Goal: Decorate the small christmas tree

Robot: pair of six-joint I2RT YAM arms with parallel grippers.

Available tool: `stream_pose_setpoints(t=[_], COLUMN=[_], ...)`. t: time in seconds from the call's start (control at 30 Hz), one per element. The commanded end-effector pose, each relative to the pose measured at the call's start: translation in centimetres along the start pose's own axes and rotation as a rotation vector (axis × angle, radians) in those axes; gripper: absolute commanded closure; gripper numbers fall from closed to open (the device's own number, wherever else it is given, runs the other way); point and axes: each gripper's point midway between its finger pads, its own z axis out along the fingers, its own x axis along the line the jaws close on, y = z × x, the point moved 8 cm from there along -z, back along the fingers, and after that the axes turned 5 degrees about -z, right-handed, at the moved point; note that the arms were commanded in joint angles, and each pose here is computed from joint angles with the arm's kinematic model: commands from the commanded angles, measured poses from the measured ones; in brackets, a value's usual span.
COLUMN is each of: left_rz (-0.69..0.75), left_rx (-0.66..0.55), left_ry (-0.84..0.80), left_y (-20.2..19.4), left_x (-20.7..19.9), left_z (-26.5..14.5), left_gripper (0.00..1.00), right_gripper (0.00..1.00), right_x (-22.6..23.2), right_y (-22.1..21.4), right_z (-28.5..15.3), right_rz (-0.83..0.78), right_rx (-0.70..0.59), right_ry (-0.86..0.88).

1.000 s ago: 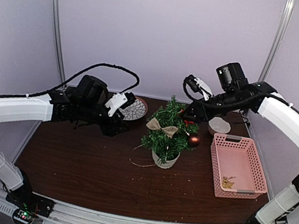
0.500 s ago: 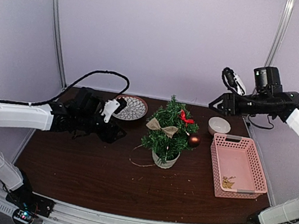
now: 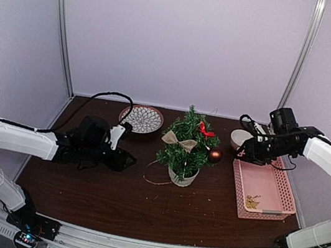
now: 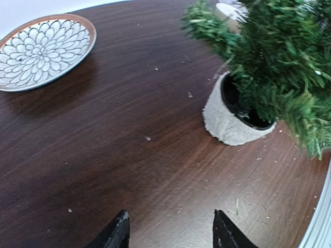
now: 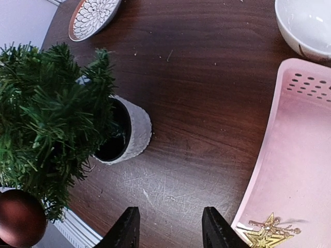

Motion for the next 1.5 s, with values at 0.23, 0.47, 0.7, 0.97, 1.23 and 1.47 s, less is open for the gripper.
stream_pose_setpoints(t=[0.23,0.47,0.7,0.97,1.23,1.47], left_rz=[-0.029,0.019,0.038,0.062,0.078,0.094], left_rx=[-0.124,-0.122,-0.119,-0.124,-0.121,-0.114], left_ry=[0.042,0.060,0.069,0.093,0.107,0.130], left_y=[0.5,1.2,1.7,1.9,2.1,2.0], left_x=[-1.0,-1.1,-1.3,-1.1,-1.1,-0.7], left_z=[-0.7,-0.7,-0.8,-0.9,-0.5,-0.6], left_gripper=[0.45,0.45,0.44,0.44,0.44,0.43], right_gripper=[0.57,0.54,0.52,0.58,0.61,0.79], right_x=[-6.2,-9.6,-11.3,-13.7,-15.2,-15.4], right_y=[-5.8,-8.7,-9.3,-10.2,-10.7,-10.5], right_z=[-4.0,-3.5,-1.1,1.2,3.6,4.0], right_rz=[0.238,0.589,0.755,0.896,0.944,0.950], right_rx=[0.123,0.128,0.098,0.022,0.042,0.043], right_ry=[-0.337,-0.419,-0.431,-0.514,-0.529,-0.519])
